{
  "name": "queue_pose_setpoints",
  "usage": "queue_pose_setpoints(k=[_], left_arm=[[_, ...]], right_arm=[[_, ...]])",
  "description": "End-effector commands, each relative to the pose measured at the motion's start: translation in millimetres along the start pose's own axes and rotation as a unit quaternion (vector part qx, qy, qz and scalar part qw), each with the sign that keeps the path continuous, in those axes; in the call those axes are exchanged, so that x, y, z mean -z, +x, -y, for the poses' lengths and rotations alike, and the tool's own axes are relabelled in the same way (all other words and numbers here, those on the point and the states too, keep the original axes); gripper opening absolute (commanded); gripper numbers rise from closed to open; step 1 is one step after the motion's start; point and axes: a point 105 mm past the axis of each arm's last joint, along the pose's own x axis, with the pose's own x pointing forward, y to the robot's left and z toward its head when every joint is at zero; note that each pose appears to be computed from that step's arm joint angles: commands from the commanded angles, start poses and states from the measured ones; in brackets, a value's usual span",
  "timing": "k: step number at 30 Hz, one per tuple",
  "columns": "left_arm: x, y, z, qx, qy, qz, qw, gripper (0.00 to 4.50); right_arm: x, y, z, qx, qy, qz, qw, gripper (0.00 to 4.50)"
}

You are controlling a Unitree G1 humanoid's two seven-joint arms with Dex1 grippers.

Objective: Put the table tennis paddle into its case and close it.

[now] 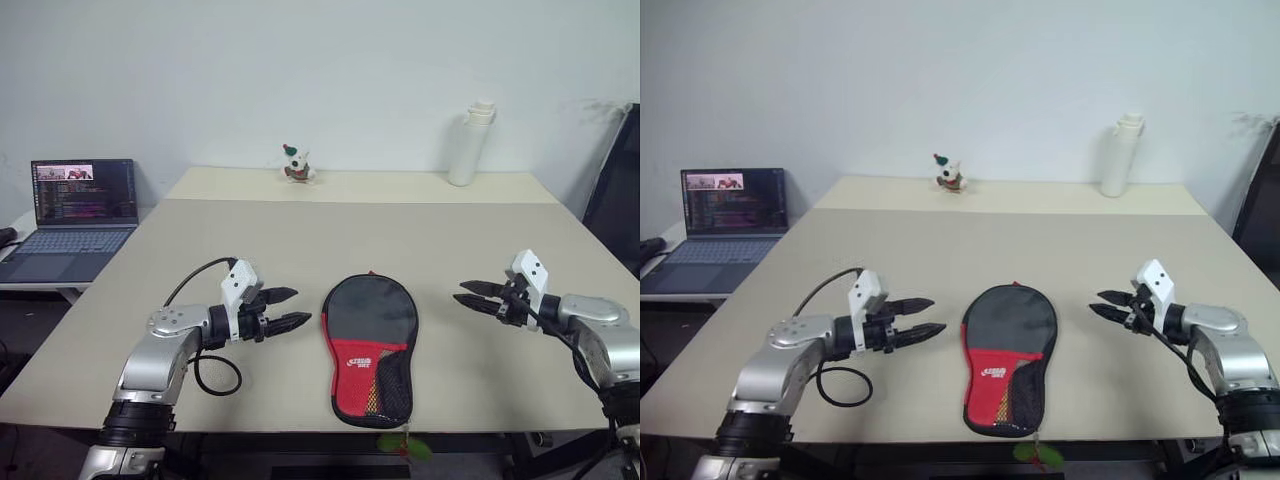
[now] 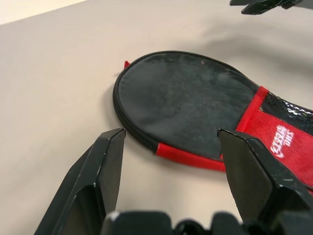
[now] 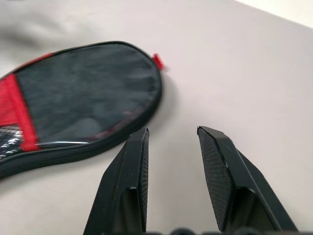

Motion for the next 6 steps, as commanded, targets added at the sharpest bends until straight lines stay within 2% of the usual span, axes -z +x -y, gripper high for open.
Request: queue_pose_setpoints(k=[1,6], left_arm=[[-3.5,-1.1,4.5,-0.005,0.014,0.008,1.0,3.29],[-3.7,0.2,-0.1,-0.033,0.021,0.009,0.999,3.29]], right_arm=[[-10.3,-2.7,3.3,0.009,-0.036,0.008,0.999,1.71],[-9.5,-1.6,-0.9,-0.001,-0.037,0.001,0.999,1.71]])
